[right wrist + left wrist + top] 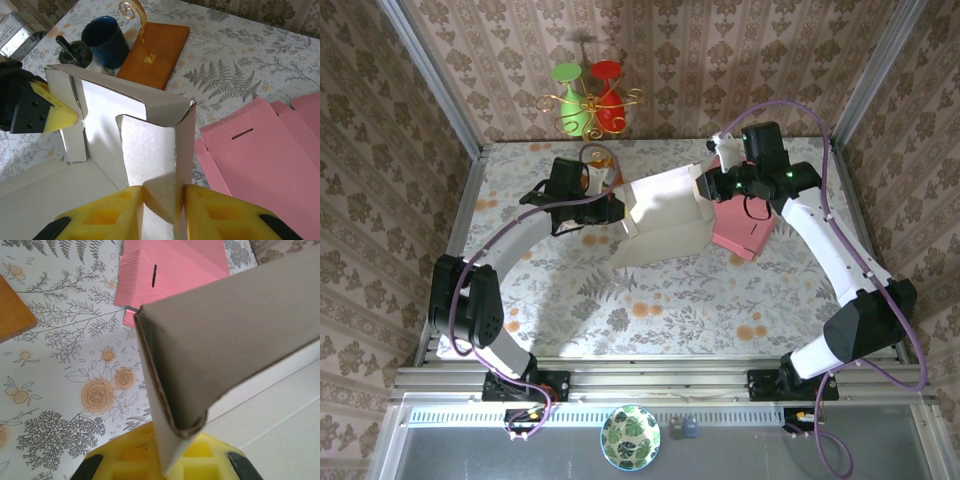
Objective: Fold the paper box
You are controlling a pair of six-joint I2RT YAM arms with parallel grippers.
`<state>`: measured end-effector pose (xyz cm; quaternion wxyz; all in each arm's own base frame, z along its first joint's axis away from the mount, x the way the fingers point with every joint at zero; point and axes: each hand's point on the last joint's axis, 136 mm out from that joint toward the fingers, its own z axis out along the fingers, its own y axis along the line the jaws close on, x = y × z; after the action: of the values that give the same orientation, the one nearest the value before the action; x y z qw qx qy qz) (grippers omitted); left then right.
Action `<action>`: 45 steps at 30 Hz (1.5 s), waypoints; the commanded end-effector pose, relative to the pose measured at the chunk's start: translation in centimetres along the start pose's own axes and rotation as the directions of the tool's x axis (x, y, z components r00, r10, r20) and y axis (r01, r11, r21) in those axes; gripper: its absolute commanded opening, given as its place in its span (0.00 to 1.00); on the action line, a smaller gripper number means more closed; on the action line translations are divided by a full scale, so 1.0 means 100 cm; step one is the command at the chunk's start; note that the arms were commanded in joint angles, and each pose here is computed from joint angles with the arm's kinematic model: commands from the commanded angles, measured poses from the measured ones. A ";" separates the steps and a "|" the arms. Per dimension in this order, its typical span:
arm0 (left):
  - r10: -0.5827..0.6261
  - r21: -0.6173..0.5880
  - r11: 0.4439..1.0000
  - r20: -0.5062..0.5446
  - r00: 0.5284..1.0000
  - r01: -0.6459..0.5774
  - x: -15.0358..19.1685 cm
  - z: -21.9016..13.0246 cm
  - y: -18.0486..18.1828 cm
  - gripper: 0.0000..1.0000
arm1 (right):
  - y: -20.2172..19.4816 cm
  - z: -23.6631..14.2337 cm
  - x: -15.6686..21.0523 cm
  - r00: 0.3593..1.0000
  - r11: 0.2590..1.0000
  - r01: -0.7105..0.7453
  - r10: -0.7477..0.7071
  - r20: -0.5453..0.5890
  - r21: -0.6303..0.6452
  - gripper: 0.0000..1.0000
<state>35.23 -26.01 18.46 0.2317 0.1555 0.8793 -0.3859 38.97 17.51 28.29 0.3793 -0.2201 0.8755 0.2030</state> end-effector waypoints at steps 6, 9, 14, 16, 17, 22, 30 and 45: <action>0.061 -0.037 0.998 0.036 0.998 -0.060 -0.016 -0.014 -0.023 0.00 | -0.002 0.007 0.015 0.999 0.999 -0.010 0.012 -0.039 0.048 0.31; 0.060 -0.037 0.998 0.046 0.997 -0.058 -0.019 -0.014 -0.025 0.00 | -0.001 0.011 0.021 0.998 0.999 -0.016 0.018 -0.052 0.047 0.33; 0.042 -0.039 0.998 0.049 0.998 -0.040 -0.022 -0.012 -0.024 0.00 | -0.007 0.013 0.029 0.997 0.996 -0.022 0.029 -0.071 0.089 0.33; 0.039 -0.036 0.999 0.054 0.998 -0.037 -0.024 -0.013 -0.025 0.00 | -0.011 0.014 0.033 0.996 0.993 -0.025 0.034 -0.081 0.114 0.33; 0.037 -0.039 0.999 0.055 0.998 -0.035 -0.024 -0.013 -0.025 0.00 | -0.011 0.015 0.034 0.996 0.992 -0.025 0.035 -0.084 0.122 0.34; 0.035 -0.050 0.998 0.055 0.998 -0.032 -0.025 -0.015 -0.025 0.00 | -0.012 0.016 0.039 0.996 0.990 -0.036 0.047 -0.078 0.137 0.37; 0.058 -0.032 0.998 0.033 0.998 -0.057 -0.018 -0.009 -0.037 0.00 | -0.017 0.022 0.035 0.996 0.982 -0.056 0.068 -0.060 0.178 0.29; 0.054 -0.115 0.992 0.020 0.998 -0.051 -0.014 -0.006 -0.044 0.00 | -0.054 0.030 0.043 0.980 0.806 -0.102 0.181 -0.078 0.583 0.11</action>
<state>34.58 -27.14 19.08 0.2366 0.1470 0.9091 -0.3098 40.66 15.12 21.59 0.3492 -0.0950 0.9322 -0.0047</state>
